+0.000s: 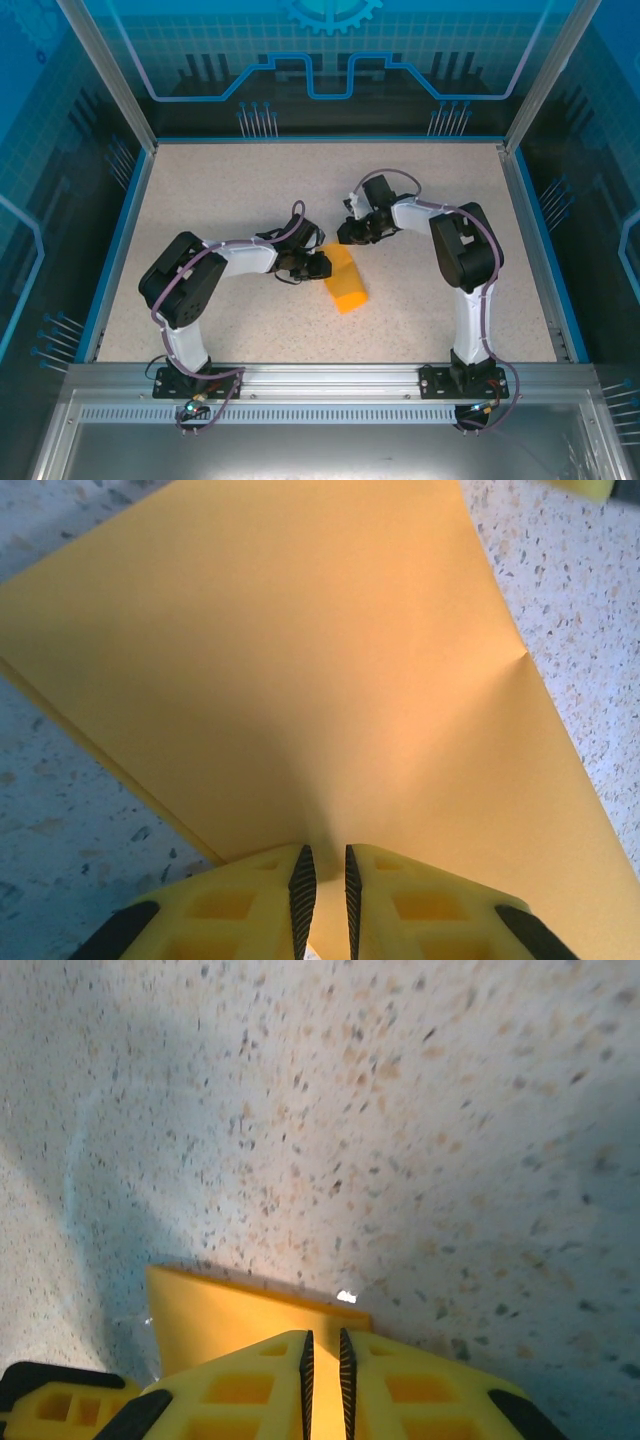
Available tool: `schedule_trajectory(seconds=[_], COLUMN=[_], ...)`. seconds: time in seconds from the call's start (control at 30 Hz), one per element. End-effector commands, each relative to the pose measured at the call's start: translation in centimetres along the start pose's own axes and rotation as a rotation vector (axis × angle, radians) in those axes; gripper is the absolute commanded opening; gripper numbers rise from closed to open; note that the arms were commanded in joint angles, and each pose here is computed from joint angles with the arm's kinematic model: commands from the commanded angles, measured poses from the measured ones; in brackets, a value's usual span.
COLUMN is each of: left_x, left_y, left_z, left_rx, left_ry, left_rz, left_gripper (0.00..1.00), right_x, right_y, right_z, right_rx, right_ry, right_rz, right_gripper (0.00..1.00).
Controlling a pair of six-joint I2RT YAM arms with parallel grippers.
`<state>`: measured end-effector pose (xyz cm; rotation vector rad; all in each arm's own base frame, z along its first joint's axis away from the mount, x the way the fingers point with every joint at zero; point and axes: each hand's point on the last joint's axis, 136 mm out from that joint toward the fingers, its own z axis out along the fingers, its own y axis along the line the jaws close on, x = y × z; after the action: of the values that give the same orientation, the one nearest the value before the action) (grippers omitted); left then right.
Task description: Fold a paper plane with a square sheet of paper (pick it up from the middle)
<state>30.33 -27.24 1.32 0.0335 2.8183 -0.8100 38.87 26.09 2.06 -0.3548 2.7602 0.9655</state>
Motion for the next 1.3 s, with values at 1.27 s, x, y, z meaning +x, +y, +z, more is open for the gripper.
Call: schedule_trajectory(seconds=[1.27], left_x=[2.4], left_y=[3.9], left_z=[0.8], left_rx=[-0.169], left_ry=[0.098], left_rz=[-0.001], left_gripper=[0.21], right_x=[8.4], right_y=[0.9], right_z=[-1.7], right_rx=[0.025], right_ry=[0.168], right_rz=[-0.039], right_gripper=[0.18])
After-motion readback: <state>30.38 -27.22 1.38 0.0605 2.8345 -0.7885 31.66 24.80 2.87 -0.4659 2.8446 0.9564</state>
